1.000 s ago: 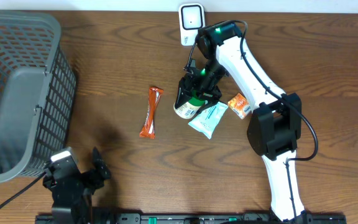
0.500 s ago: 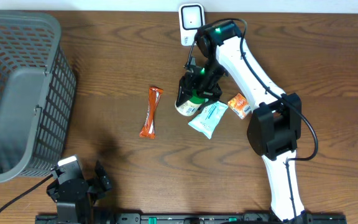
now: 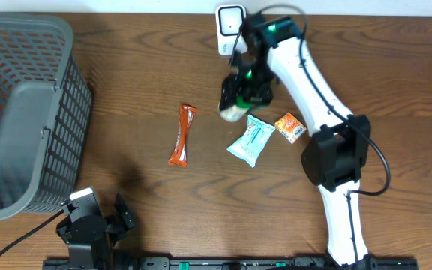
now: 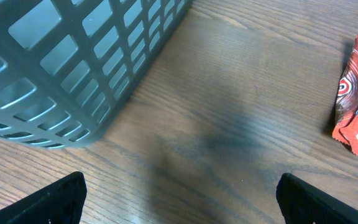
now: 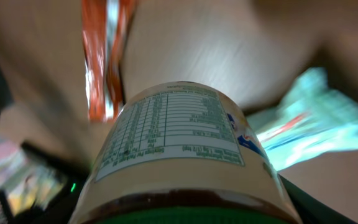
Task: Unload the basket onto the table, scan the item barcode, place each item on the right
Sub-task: 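Lift the jar with the right gripper and carry it toward the scanner, then hold the jar label in front of the white scanner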
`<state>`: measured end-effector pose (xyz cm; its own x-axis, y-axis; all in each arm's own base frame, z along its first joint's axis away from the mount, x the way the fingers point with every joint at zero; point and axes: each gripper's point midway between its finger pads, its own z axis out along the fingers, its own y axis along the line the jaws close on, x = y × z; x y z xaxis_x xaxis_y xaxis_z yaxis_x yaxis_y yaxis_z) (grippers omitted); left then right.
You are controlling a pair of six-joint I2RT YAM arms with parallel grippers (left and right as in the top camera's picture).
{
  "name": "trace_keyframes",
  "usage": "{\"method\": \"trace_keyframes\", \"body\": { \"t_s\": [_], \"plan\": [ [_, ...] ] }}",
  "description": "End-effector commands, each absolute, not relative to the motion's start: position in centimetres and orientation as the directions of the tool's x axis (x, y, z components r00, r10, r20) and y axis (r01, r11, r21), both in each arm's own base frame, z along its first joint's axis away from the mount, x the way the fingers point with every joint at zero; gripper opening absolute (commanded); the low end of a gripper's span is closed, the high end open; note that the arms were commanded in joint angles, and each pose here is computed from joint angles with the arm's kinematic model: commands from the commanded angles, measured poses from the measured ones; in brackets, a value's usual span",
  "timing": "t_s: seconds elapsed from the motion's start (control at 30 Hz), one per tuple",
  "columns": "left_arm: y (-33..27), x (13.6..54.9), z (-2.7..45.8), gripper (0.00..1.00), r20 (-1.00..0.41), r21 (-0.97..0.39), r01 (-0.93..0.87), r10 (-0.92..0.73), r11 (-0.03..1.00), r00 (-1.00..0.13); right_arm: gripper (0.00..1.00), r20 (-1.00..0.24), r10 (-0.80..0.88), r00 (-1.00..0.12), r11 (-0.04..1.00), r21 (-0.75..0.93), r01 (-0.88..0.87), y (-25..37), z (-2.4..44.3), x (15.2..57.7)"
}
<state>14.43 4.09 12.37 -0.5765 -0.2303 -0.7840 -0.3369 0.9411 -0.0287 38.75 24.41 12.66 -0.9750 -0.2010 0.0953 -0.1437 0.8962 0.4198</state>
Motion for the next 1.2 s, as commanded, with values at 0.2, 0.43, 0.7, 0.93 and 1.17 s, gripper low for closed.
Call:
{"method": "trace_keyframes", "body": {
  "t_s": [0.2,0.43,0.7,0.93,1.17],
  "plan": [
    [4.2,14.4,12.2,0.98,-0.781,-0.033,-0.348,-0.241,0.937,-0.576,0.55,-0.601,-0.036,-0.799,0.972,0.166,-0.168,21.1,21.9,54.2],
    [4.2,14.4,12.2,0.98,-0.781,-0.033,-0.348,-0.241,0.937,-0.576,0.59,-0.8,0.04,-0.599,0.98,0.149,-0.133,21.3,23.5,60.3],
    [4.2,14.4,12.2,0.98,-0.781,-0.033,-0.348,-0.241,0.937,-0.576,0.54,-0.921,0.113,-0.373,0.964,0.192,-0.182,23.0,23.0,64.0],
    [4.2,14.4,12.2,0.98,-0.781,-0.033,-0.348,-0.241,0.937,-0.576,0.62,-0.947,0.143,-0.286,0.967,0.195,-0.162,23.0,20.5,64.3],
    [4.2,14.4,12.2,0.98,-0.781,-0.032,-0.348,-0.241,0.937,-0.576,0.61,-0.945,0.138,-0.297,0.968,0.192,-0.16,23.0,18.7,64.4]
  ]
}}
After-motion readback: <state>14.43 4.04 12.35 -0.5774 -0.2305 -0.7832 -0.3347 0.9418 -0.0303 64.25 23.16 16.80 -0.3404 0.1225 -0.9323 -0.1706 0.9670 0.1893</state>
